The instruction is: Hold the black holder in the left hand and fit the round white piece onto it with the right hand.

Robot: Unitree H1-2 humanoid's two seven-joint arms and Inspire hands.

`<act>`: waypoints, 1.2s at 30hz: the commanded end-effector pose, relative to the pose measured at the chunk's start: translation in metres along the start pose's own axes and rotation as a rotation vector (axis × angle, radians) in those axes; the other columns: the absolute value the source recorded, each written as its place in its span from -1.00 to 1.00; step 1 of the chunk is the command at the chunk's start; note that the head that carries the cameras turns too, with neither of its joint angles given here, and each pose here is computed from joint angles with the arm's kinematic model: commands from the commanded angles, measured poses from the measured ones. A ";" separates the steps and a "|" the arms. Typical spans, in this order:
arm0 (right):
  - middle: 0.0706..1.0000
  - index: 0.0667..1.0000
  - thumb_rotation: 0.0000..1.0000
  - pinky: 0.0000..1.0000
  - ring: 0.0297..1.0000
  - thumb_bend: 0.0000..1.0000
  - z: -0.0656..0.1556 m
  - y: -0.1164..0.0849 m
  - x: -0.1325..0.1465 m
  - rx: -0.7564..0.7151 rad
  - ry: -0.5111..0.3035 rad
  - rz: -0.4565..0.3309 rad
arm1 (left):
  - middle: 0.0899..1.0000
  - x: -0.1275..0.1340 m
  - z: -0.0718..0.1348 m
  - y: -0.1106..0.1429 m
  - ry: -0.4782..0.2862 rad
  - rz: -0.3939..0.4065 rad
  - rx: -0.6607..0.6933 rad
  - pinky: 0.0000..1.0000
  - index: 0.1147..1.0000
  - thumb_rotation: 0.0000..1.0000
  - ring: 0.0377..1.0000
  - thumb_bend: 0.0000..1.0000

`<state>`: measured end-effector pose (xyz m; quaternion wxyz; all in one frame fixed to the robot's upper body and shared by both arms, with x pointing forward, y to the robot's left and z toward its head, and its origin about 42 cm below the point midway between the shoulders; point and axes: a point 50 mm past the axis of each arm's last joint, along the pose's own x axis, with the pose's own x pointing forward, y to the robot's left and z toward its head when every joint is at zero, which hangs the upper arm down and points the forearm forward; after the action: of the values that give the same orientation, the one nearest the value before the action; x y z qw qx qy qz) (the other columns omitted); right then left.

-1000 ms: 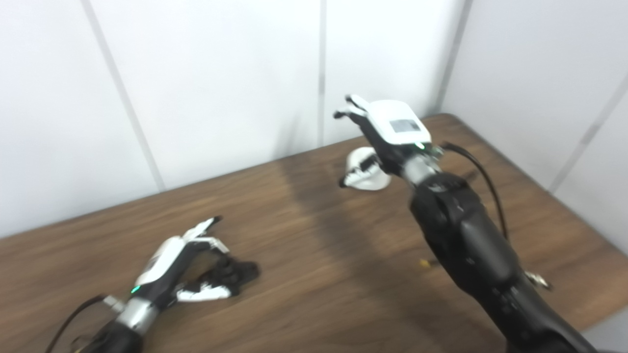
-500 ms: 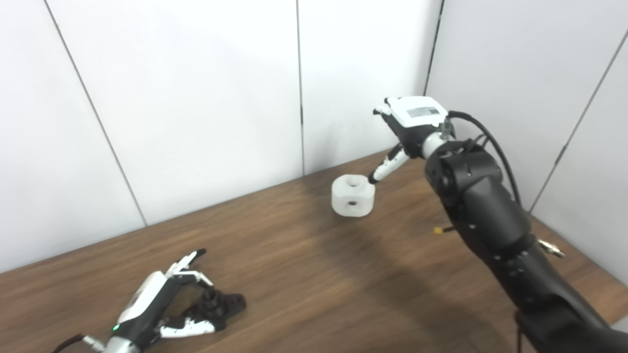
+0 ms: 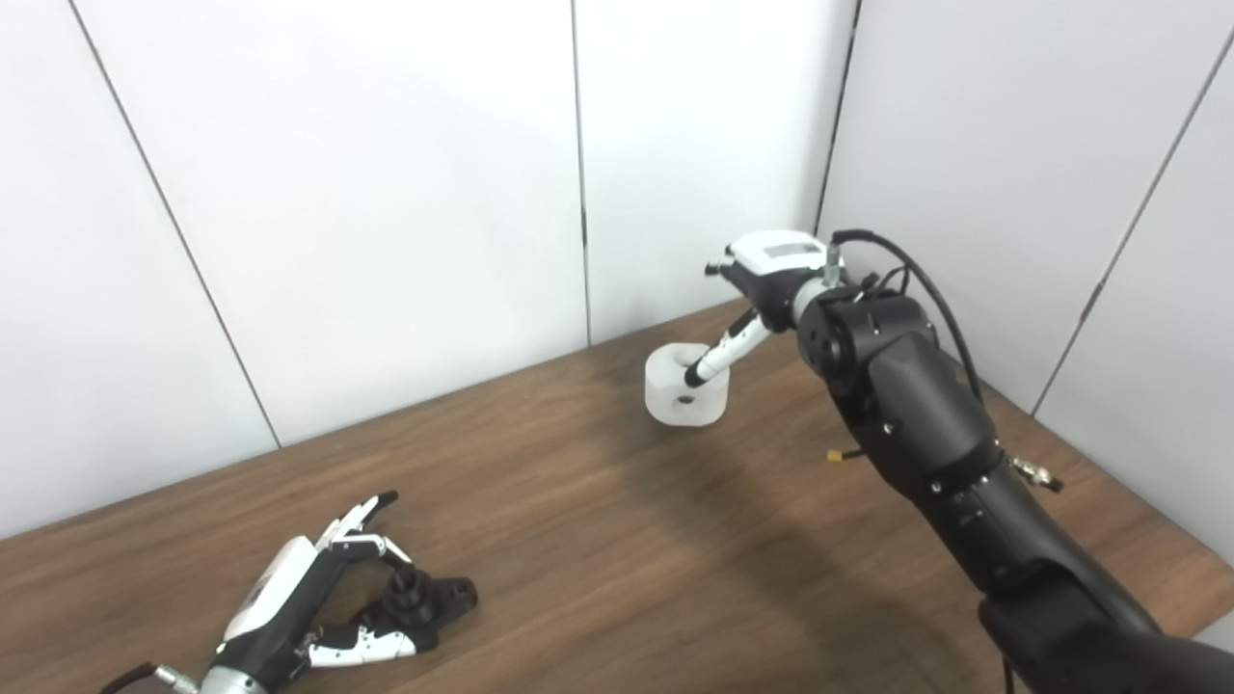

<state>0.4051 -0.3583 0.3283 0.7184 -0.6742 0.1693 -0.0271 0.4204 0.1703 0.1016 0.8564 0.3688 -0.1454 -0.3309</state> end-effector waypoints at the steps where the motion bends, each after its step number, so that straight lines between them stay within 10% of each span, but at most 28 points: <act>1: 1.00 0.84 0.17 0.88 1.00 1.00 0.007 -0.030 0.002 0.024 -0.021 -0.073 | 0.97 -0.042 -0.035 -0.040 0.144 -0.153 -0.024 1.00 -0.17 -0.90 1.00 0.05; 14: 1.00 0.65 0.08 0.71 0.98 1.00 0.031 -0.018 0.036 -0.028 -0.010 0.052 | 0.95 -0.044 -0.034 -0.047 0.143 -0.149 -0.023 1.00 -0.17 -0.90 1.00 0.05; 36: 0.96 0.66 -0.15 0.63 0.90 0.96 0.008 -0.011 0.053 -0.100 0.041 -0.010 | 0.96 -0.048 -0.032 -0.052 0.139 -0.153 -0.021 1.00 -0.17 -0.90 1.00 0.05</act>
<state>0.4545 -0.3600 0.2963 0.6846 -0.6977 0.2113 -0.0005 0.4170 0.1721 0.1011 0.8562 0.3696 -0.1490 -0.3289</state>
